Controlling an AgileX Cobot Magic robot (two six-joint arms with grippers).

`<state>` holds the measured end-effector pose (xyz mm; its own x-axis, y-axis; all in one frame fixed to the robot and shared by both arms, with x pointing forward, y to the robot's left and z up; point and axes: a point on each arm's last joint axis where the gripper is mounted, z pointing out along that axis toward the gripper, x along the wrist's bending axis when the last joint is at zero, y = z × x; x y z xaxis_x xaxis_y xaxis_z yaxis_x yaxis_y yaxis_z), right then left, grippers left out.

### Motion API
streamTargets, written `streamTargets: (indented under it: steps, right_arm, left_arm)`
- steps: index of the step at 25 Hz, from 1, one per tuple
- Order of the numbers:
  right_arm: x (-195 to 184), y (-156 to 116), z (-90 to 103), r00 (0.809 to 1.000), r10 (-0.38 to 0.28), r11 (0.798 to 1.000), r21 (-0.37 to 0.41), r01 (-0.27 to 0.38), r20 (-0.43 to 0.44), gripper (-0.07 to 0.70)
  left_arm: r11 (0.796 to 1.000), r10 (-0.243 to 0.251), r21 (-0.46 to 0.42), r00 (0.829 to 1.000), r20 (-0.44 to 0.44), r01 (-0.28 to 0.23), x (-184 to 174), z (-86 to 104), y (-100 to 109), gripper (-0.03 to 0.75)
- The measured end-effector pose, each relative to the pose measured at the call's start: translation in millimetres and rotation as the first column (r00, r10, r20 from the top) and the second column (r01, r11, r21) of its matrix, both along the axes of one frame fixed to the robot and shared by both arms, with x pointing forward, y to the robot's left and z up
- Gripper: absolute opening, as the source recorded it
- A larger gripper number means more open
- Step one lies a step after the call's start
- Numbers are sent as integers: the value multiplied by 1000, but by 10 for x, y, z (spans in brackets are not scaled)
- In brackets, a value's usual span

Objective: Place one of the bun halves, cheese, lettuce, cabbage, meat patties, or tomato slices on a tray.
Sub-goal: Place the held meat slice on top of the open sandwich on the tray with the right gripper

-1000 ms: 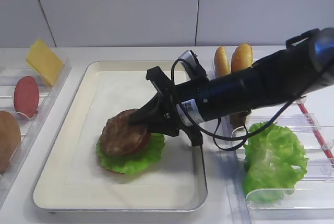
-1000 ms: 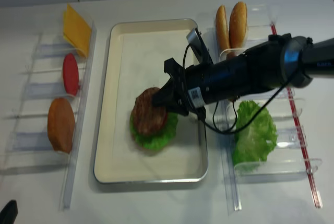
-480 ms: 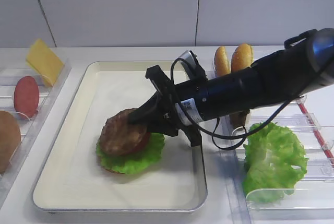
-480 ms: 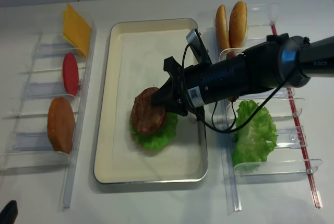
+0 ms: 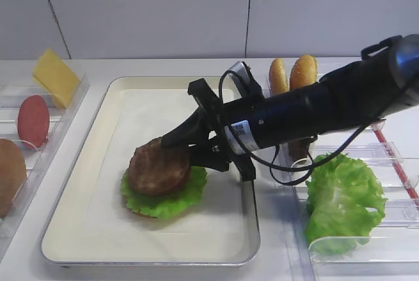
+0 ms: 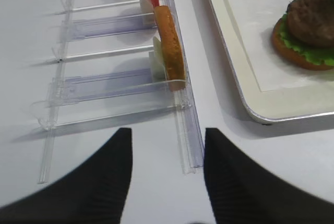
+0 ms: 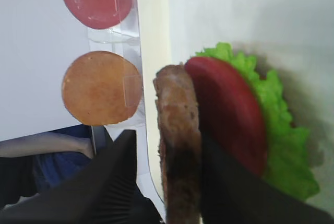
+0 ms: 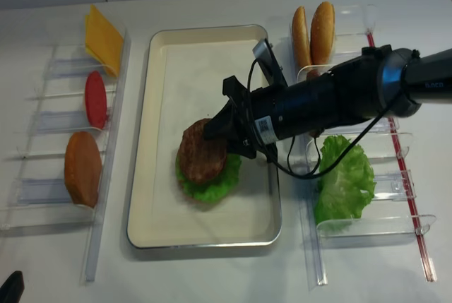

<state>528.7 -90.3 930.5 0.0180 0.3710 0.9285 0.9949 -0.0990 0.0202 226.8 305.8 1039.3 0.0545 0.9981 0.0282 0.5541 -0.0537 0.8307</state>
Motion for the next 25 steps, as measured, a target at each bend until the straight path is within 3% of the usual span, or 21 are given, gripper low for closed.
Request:
streamTargets:
  steps: [14, 20, 25]
  right_arm:
    - [41, -103, 18, 1000, 5, 1000, 22, -5, -4, 293]
    - [20, -69, 17, 1000, 29, 999, -13, -29, -10, 293]
    - [92, -47, 80, 996, 84, 992, -93, -84, -6, 293]
  left_arm:
    - [1000, 0, 0, 1000, 0, 0, 0, 0, 0, 328]
    - [1000, 0, 0, 1000, 0, 0, 0, 0, 0, 328]
    - [1000, 0, 0, 1000, 0, 0, 0, 0, 0, 328]
